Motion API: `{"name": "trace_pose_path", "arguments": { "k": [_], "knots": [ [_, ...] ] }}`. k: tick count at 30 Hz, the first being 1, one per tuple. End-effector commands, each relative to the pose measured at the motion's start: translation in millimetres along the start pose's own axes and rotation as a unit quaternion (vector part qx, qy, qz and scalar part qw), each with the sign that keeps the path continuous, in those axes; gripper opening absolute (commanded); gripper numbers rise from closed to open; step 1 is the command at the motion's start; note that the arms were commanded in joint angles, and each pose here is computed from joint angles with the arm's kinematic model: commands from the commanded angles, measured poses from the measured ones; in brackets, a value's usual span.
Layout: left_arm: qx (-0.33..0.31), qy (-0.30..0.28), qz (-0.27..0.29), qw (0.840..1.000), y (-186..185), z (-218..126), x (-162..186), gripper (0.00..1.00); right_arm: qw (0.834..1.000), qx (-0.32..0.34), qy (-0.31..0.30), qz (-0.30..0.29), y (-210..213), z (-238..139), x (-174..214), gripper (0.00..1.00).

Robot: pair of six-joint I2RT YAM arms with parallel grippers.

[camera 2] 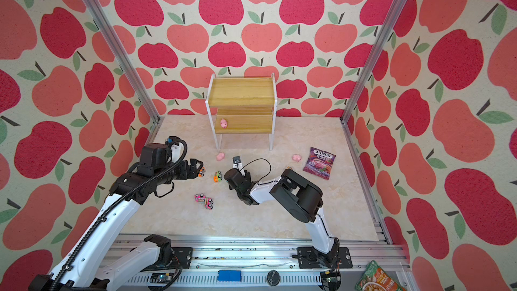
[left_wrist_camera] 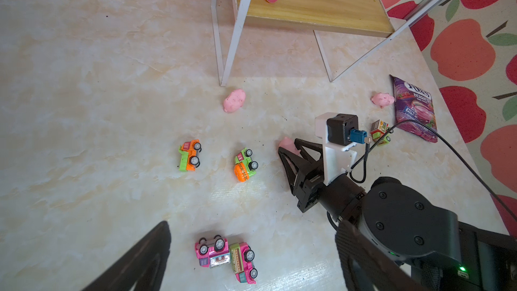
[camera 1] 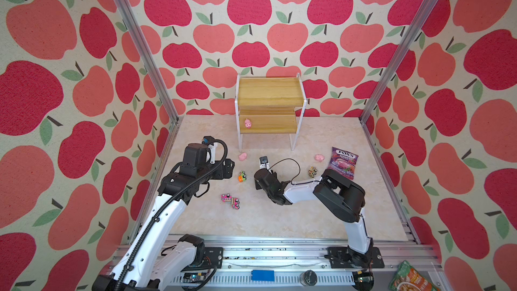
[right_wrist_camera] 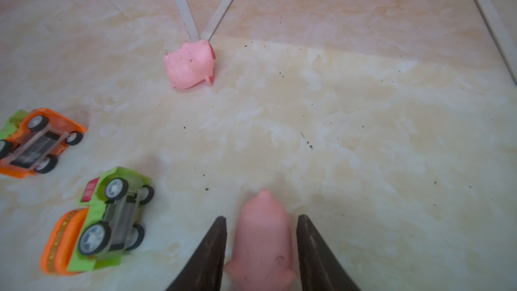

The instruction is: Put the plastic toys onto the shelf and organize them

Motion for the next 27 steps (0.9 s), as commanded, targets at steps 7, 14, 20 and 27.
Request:
{"name": "trace_pose_path", "arguments": {
  "k": [7, 14, 20, 27],
  "knots": [
    [0.009, -0.008, -0.002, 1.0, -1, -2, -1, 0.94, 1.0, 0.008, 0.005, -0.019, -5, 4, 16, 0.31],
    [0.009, -0.009, -0.004, 1.0, 0, -1, -1, 0.94, 0.997, -0.044, -0.048, -0.03, 3, -28, -15, 0.15],
    [0.011, -0.014, -0.019, 1.0, 5, -3, -5, 0.94, 0.988, -0.112, -0.084, -0.059, 15, -57, -47, 0.15],
    [0.01, -0.018, -0.034, 0.999, 12, -3, -5, 0.94, 0.979, -0.142, -0.122, -0.079, 22, -71, -92, 0.16]
  ]
}}
Point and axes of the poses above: each gripper's point midway between its finger pads, its own z axis out along the fingers, its own y axis along the line the jaws close on, x = y × z, the point moved 5 cm from there along -z, back along the fingers, and after that the axes turned 10 degrees about z, right-handed, at the moved point
